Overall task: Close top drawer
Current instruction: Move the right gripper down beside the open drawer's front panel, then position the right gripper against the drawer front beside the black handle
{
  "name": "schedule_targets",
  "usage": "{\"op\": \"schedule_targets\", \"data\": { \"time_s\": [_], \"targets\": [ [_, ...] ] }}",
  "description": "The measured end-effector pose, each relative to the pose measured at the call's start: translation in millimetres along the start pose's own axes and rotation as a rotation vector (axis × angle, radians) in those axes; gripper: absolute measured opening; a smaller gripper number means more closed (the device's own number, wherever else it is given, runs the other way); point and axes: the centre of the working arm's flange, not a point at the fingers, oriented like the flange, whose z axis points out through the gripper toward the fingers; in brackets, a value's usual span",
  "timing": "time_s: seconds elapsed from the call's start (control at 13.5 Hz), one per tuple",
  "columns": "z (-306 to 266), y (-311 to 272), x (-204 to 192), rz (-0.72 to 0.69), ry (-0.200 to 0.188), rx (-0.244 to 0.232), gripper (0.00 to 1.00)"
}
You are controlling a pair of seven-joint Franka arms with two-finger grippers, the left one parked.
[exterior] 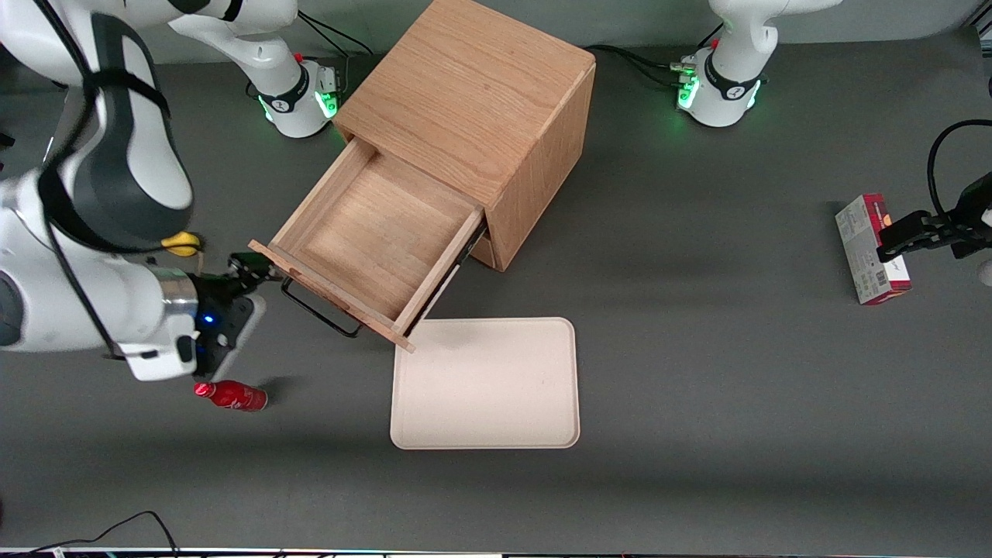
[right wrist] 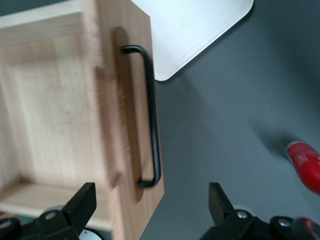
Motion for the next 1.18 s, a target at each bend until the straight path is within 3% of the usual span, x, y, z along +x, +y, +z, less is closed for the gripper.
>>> {"op": "schedule_targets", "data": {
  "time_s": [0.22, 0.52, 1.18],
  "targets": [
    [24.4, 7.9, 6.3, 0.004, -0.011, 0.017, 1.00],
    [38.2, 9.6, 11.1, 0.012, 0.014, 0.046, 1.00],
    [74.7, 30.3, 17.5, 0.097, 0.026, 0.092, 1.00]
  ]
}}
